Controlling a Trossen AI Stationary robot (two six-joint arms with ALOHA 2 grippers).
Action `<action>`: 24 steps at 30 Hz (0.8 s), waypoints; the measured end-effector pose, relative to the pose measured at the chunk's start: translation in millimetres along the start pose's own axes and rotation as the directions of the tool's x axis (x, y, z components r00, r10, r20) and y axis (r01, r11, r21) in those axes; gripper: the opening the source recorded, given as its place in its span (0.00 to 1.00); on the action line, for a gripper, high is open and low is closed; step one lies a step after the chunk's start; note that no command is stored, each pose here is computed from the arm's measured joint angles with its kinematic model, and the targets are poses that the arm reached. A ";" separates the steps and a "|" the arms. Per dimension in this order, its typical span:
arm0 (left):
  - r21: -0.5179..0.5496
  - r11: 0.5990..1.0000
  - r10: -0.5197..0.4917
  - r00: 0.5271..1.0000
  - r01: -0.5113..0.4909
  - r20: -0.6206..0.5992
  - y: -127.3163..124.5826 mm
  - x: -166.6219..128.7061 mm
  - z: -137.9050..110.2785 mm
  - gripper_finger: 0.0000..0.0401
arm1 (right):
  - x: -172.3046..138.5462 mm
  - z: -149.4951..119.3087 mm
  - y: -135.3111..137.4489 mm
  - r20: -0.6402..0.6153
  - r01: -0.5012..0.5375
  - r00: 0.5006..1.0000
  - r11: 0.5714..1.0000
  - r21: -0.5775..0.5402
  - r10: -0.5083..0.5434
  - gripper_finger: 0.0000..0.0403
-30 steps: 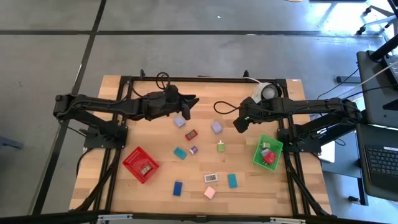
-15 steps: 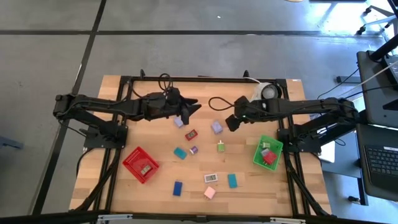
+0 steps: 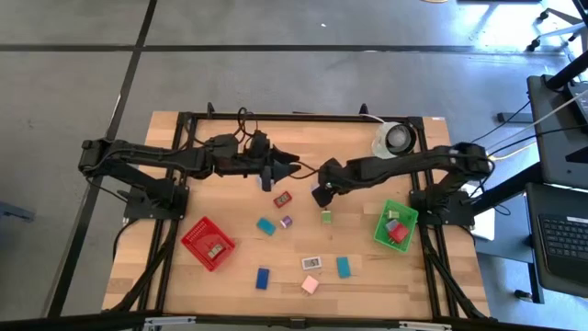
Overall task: Pick & Place Office items
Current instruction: Put the top light blue power adapter into the green bin
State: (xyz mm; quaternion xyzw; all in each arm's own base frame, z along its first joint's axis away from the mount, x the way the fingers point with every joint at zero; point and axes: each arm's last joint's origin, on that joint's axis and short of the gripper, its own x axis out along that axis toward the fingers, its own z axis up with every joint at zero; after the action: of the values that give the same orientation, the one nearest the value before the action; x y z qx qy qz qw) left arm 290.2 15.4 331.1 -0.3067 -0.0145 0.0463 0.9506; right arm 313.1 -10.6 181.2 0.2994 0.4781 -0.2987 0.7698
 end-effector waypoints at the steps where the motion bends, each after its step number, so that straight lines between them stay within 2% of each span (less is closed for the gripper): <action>1: 0.003 1.000 -0.006 1.000 0.006 -0.002 -1.2 -0.1 -0.7 0.54 | 4.4 0.3 1.7 -0.001 -0.009 1.000 1.000 -0.008 0.009 0.75; 8: 0.066 0.996 -0.058 0.998 0.061 -0.038 -6.7 -0.4 -4.5 0.54 | 35.2 -0.7 6.3 0.028 0.033 0.999 0.999 -0.015 -0.033 0.75; 16: 0.062 0.987 -0.139 0.986 0.145 -0.097 -6.5 -0.6 -4.4 0.53 | 63.3 -3.8 9.8 0.035 0.051 0.998 0.999 -0.017 -0.050 0.75; 19: 0.062 0.986 -0.145 0.984 0.152 -0.101 -6.8 -0.6 -4.6 0.53 | 64.7 -4.1 9.8 0.030 0.053 0.998 0.999 0.011 -0.053 0.69; 24: 0.062 0.986 -0.145 0.984 0.152 -0.102 -6.7 -0.6 -4.6 0.53 | 64.2 -3.9 9.7 0.022 0.044 0.999 0.998 0.034 -0.045 0.52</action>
State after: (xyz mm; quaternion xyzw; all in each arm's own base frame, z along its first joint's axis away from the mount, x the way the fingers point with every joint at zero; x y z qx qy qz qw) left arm 290.4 7.2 331.3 -0.2732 0.0105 -0.0394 0.9611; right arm 341.6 -12.6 122.7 0.2981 0.4710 -0.3271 0.7631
